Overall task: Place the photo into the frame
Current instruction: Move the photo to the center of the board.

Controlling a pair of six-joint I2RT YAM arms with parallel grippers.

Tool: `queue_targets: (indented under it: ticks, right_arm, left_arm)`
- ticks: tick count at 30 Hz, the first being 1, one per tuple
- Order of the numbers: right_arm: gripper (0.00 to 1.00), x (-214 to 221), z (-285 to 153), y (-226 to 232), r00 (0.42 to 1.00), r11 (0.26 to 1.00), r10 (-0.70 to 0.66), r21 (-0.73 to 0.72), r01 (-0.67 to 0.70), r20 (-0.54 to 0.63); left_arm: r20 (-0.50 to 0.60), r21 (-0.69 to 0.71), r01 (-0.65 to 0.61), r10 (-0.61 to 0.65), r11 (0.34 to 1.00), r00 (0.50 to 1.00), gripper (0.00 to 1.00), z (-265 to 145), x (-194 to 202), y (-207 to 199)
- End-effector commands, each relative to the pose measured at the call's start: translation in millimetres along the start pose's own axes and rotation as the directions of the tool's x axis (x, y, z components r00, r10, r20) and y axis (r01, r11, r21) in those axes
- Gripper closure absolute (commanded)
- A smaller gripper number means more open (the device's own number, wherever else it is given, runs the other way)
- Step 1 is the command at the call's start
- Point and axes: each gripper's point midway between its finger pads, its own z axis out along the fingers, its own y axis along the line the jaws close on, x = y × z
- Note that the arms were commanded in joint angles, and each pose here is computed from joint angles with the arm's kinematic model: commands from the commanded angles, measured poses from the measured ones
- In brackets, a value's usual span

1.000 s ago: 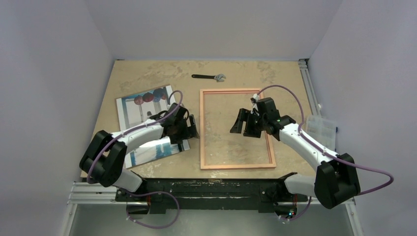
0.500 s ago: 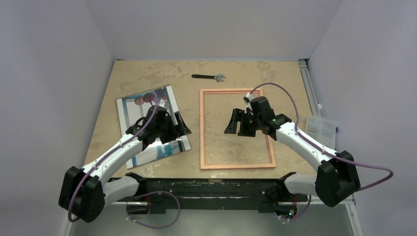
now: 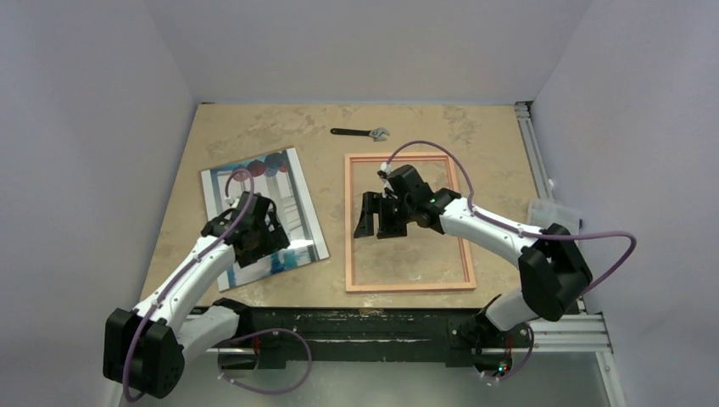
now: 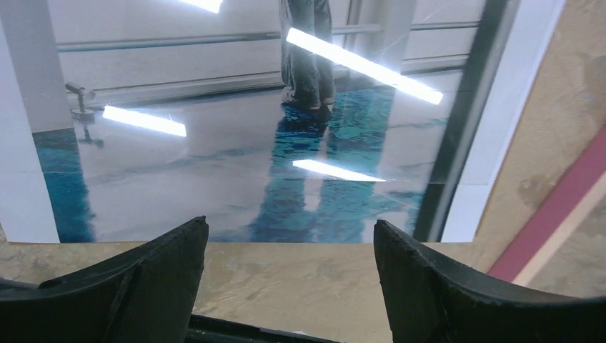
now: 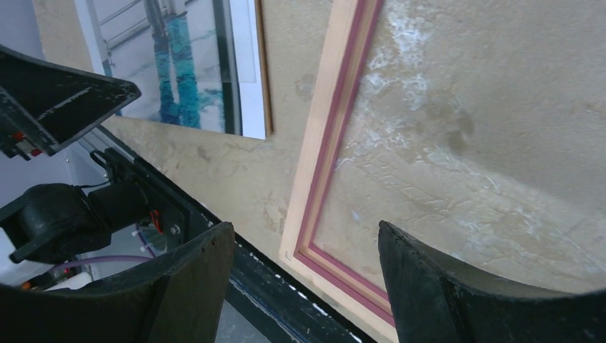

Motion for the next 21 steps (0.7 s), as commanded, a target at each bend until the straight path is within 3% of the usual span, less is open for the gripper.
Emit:
queue_targets:
  ticks: [1,8,21]
  right_arm:
    - [0.28,-14.3,3.8,26.7,0.999,0.999,-0.022,-0.037,0.024,0.041]
    - [0.28,-7.3,6.8,25.2,0.999,0.999,-0.03,-0.026,0.03,0.024]
    - [0.28,-7.1,15.3,22.8,0.999,0.999,-0.034,-0.019,0.034,0.007]
  left_arm:
    - [-0.051,-0.085,-0.031,0.026,0.996,0.998,0.17,9.7,2.1,8.4]
    - [-0.127,0.009,-0.01,0.011,1.0,0.992,0.17,37.1,13.7,-16.4]
    - [-0.162,0.24,0.007,0.033,0.971,0.986,0.18,53.4,23.9,-78.4]
